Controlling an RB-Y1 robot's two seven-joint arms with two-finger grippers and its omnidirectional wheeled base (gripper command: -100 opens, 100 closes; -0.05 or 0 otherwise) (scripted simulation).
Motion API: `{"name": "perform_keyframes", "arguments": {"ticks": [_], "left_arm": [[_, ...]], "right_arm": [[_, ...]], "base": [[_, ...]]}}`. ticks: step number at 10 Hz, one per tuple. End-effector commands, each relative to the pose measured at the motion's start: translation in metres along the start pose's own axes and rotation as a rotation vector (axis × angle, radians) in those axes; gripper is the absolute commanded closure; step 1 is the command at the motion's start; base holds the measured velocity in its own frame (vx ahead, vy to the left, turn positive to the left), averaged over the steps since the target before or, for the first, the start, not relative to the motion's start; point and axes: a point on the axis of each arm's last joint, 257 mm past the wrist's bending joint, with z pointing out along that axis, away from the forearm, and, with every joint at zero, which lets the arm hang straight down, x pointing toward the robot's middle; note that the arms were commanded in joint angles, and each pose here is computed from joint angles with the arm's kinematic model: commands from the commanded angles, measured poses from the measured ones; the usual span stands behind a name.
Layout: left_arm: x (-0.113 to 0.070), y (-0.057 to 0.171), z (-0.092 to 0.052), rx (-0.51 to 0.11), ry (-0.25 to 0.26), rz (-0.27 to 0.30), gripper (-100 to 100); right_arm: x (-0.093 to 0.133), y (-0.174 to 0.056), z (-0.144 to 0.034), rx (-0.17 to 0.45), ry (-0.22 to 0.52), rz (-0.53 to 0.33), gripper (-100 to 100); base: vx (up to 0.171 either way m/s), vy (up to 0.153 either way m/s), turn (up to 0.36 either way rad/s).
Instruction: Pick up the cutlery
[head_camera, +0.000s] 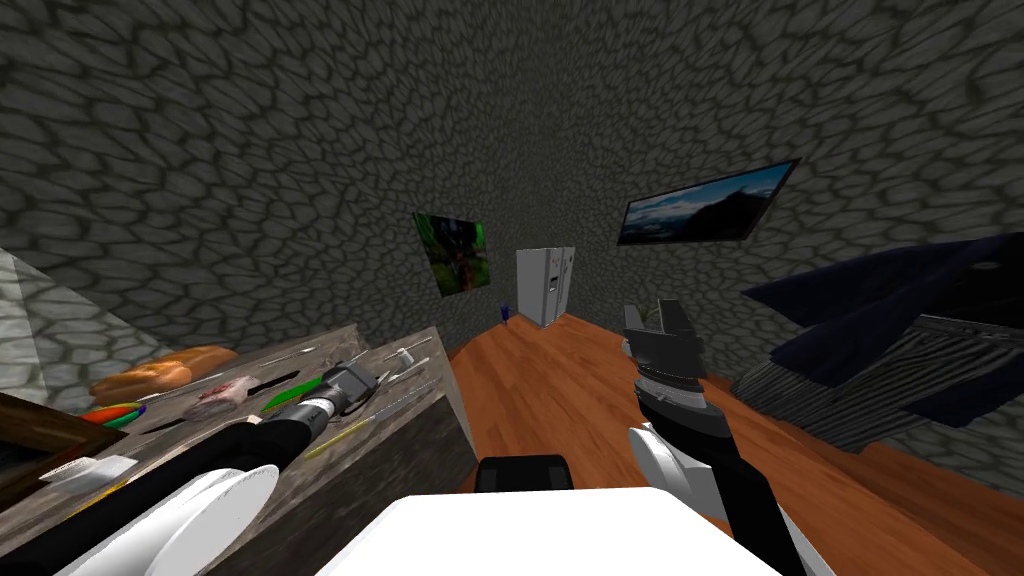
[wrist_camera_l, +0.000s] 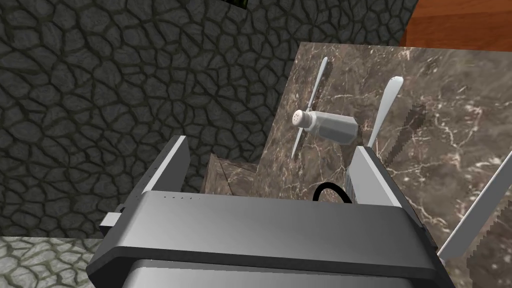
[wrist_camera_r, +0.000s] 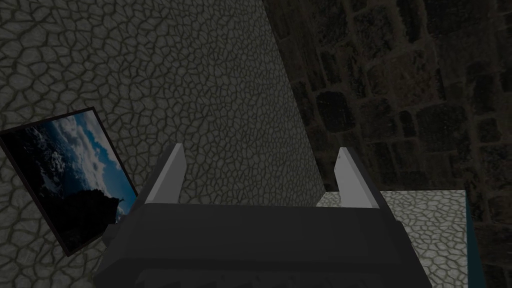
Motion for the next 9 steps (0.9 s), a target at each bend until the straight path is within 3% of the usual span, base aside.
{"name": "perform_keyframes", "arguments": {"ticks": [1, 2, 4, 5, 9], "left_arm": [[-0.006, 0.009, -0.002, -0.039, -0.017, -0.003, -100], [-0.019, 0.018, -0.006, -0.081, -0.044, -0.025, -100], [-0.023, 0.029, -0.007, -0.125, -0.062, -0.025, -100], [-0.036, 0.039, -0.012, -0.166, -0.090, -0.047, -100], [-0.056, 0.067, -0.024, -0.280, -0.148, -0.067, -100]], "right_arm": [[0.000, 0.000, 0.000, 0.000, 0.000, 0.000, 0], [0.000, 0.000, 0.000, 0.000, 0.000, 0.000, 0], [0.000, 0.000, 0.000, 0.000, 0.000, 0.000, 0], [0.000, 0.000, 0.000, 0.000, 0.000, 0.000, 0], [0.000, 0.000, 0.000, 0.000, 0.000, 0.000, 0]], "base": [[0.021, 0.005, 0.035], [0.050, 0.018, -0.139], [0.036, 0.012, -0.062], [0.044, 0.008, -0.169], [0.040, 0.014, -0.089]]}}
